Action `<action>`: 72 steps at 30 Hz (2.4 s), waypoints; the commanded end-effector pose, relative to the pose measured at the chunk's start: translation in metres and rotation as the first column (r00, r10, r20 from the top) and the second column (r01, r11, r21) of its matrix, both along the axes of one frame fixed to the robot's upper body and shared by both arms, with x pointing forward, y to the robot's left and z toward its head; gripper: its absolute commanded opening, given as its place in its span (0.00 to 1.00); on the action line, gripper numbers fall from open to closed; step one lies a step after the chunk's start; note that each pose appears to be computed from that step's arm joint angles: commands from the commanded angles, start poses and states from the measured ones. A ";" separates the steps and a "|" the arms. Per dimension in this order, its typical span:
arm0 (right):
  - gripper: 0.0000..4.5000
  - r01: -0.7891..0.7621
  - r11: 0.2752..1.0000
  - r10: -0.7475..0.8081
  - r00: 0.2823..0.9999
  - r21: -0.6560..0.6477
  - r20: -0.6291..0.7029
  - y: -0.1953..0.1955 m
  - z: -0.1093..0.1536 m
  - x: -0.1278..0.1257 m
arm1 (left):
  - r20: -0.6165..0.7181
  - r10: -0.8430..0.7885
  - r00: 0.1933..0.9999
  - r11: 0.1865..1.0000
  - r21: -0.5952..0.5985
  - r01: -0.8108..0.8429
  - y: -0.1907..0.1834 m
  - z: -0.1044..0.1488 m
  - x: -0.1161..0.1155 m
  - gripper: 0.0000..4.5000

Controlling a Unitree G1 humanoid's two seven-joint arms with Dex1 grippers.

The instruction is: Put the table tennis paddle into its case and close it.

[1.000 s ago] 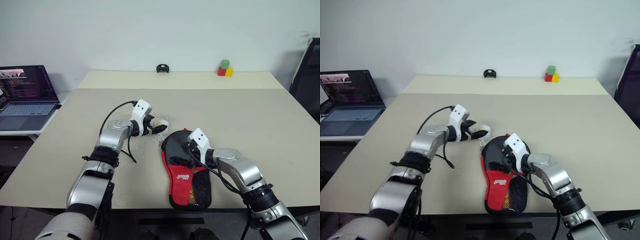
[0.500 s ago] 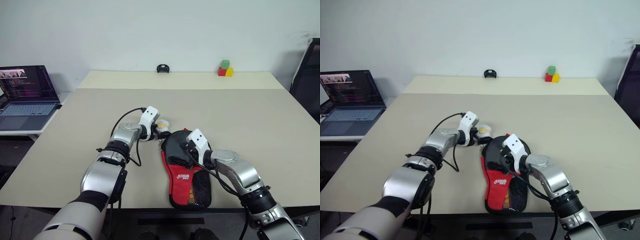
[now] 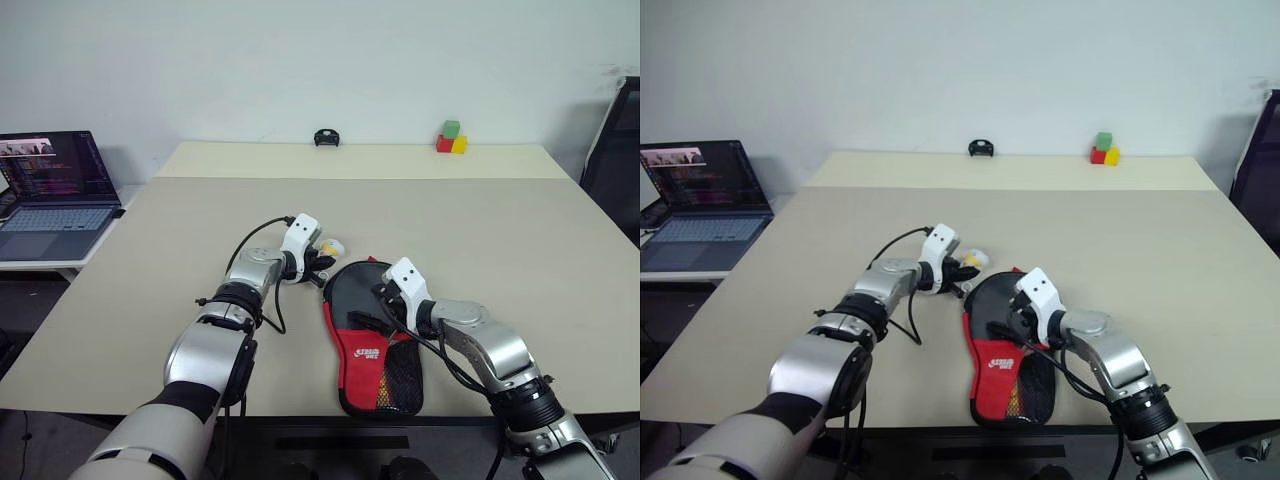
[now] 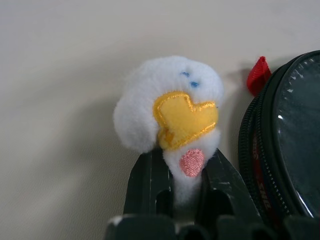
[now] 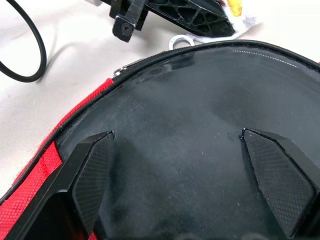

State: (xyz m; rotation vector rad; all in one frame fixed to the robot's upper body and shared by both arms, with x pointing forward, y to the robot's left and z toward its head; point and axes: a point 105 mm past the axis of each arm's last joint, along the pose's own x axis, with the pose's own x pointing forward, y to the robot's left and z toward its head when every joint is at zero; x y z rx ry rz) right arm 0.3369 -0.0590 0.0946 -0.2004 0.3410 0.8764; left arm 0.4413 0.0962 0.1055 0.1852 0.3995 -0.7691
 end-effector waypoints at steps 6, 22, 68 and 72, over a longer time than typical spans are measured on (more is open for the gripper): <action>1.00 0.026 0.991 -0.041 0.992 -0.134 -0.115 -0.011 -0.040 -0.007 | 0.099 -0.062 0.993 0.997 0.045 0.058 -0.014 0.029 0.007 0.04; 1.00 0.069 0.977 -0.111 0.972 -0.202 -0.206 -0.023 -0.075 -0.018 | 0.202 -0.062 0.977 0.980 0.197 0.021 -0.048 0.029 0.014 0.04; 1.00 0.256 0.958 -0.284 0.907 -0.127 -0.311 0.004 -0.094 -0.076 | 0.387 -0.354 0.851 0.871 0.468 0.150 -0.166 0.020 -0.020 0.04; 1.00 0.253 0.960 -0.279 0.909 -0.122 -0.308 0.007 -0.092 -0.075 | 0.317 -0.374 0.872 0.832 0.531 0.164 -0.151 -0.011 -0.024 0.04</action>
